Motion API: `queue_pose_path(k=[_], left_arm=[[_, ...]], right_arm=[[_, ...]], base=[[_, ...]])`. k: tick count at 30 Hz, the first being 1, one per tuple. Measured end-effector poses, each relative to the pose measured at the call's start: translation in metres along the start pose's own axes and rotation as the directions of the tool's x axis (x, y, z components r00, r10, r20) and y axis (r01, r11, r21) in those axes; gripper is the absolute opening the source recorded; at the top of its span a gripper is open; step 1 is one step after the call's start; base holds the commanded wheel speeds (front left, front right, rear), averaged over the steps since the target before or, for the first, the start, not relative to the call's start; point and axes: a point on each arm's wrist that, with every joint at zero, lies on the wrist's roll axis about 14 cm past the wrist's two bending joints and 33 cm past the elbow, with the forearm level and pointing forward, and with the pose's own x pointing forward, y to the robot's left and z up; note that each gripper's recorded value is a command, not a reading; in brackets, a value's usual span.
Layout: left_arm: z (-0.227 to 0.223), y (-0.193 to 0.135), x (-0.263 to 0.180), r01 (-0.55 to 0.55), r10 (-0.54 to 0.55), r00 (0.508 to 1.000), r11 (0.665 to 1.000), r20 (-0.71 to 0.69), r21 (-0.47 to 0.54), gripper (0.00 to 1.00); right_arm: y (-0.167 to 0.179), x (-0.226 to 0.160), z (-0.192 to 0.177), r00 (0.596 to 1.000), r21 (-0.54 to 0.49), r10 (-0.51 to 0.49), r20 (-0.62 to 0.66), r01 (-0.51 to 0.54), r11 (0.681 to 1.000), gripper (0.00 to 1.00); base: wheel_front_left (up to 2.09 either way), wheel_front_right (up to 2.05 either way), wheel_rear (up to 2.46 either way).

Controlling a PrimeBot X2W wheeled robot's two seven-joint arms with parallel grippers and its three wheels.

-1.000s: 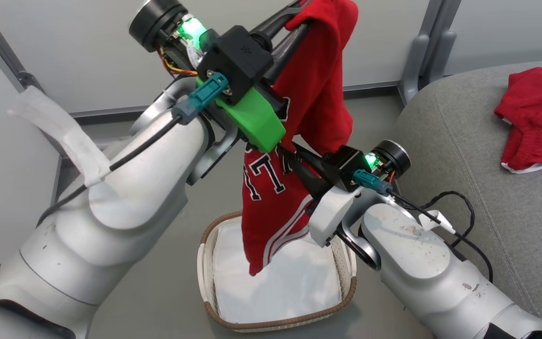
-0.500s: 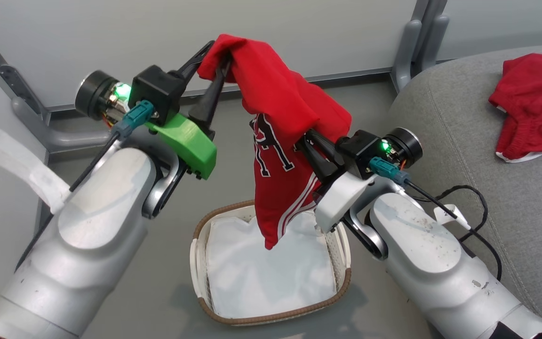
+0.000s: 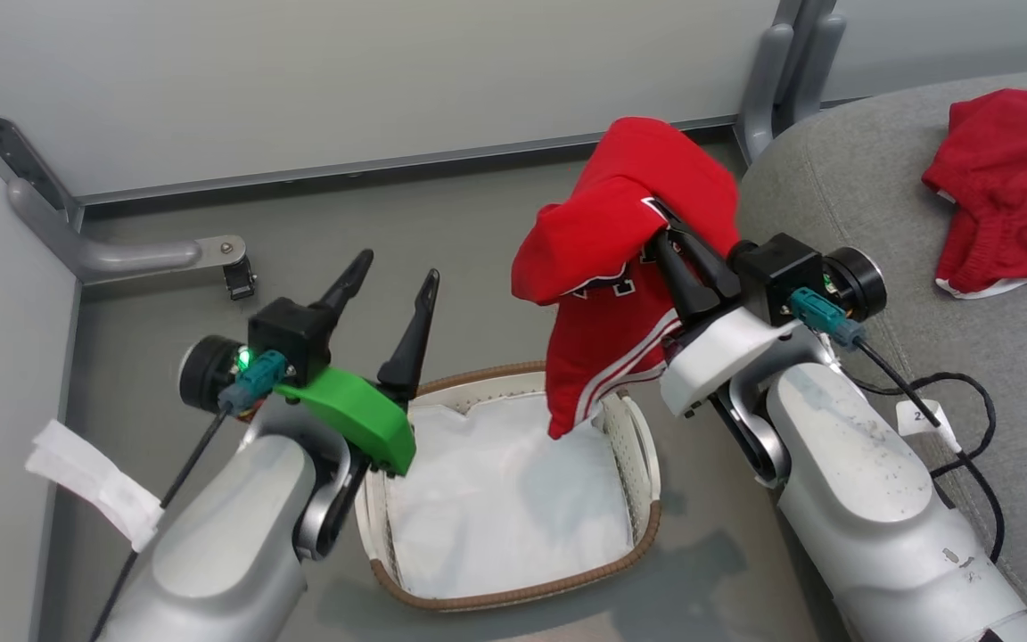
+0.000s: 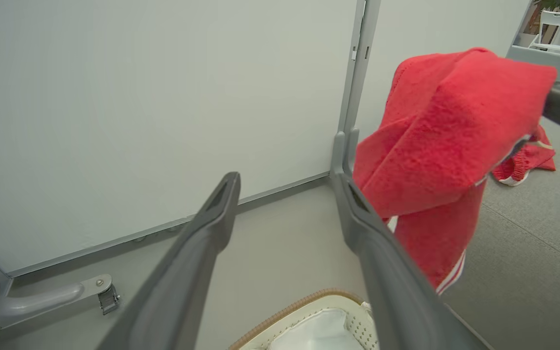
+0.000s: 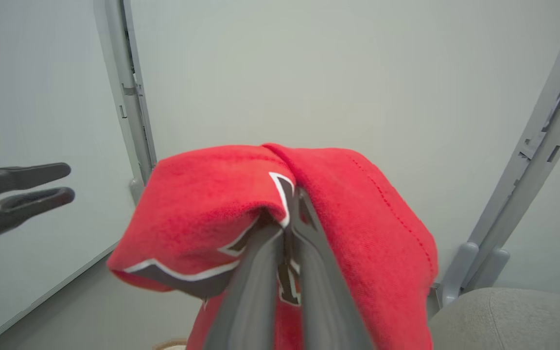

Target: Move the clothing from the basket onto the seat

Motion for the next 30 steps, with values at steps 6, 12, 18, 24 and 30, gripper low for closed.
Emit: queue_pose_path(k=[6, 12, 18, 24, 30], left_arm=[[-0.028, -0.022, -0.010, 0.018, -0.021, 0.999, 0.997, -0.044, -0.075, 1.00], [-0.031, -0.031, -0.009, 0.029, -0.032, 0.999, 0.995, -0.034, -0.098, 1.00], [-0.030, -0.044, -0.003, 0.072, -0.074, 0.997, 0.993, -0.015, -0.089, 1.00], [-0.032, -0.071, 0.009, 0.157, -0.158, 0.987, 0.983, -0.003, -0.099, 1.00], [-0.047, -0.104, 0.024, 0.262, -0.266, 0.964, 0.959, -0.023, -0.109, 1.00]], right_arm=[[-0.021, -0.014, -0.014, 0.997, 0.000, -0.068, -0.033, 0.068, 0.998, 0.00], [-0.037, -0.026, -0.020, 0.991, -0.006, -0.122, -0.052, 0.122, 0.993, 0.00], [-0.059, -0.039, -0.018, 0.981, -0.021, -0.190, -0.050, 0.189, 0.982, 0.00], [-0.098, -0.070, -0.018, 0.952, -0.058, -0.301, -0.056, 0.298, 0.953, 0.00], [-0.135, -0.112, -0.019, 0.901, -0.097, -0.429, -0.069, 0.422, 0.901, 0.00]], base=[[0.00, 0.00, 0.00], [0.00, 0.00, 0.00], [0.00, 0.00, 0.00], [0.00, 0.00, 0.00], [0.00, 0.00, 0.00]])
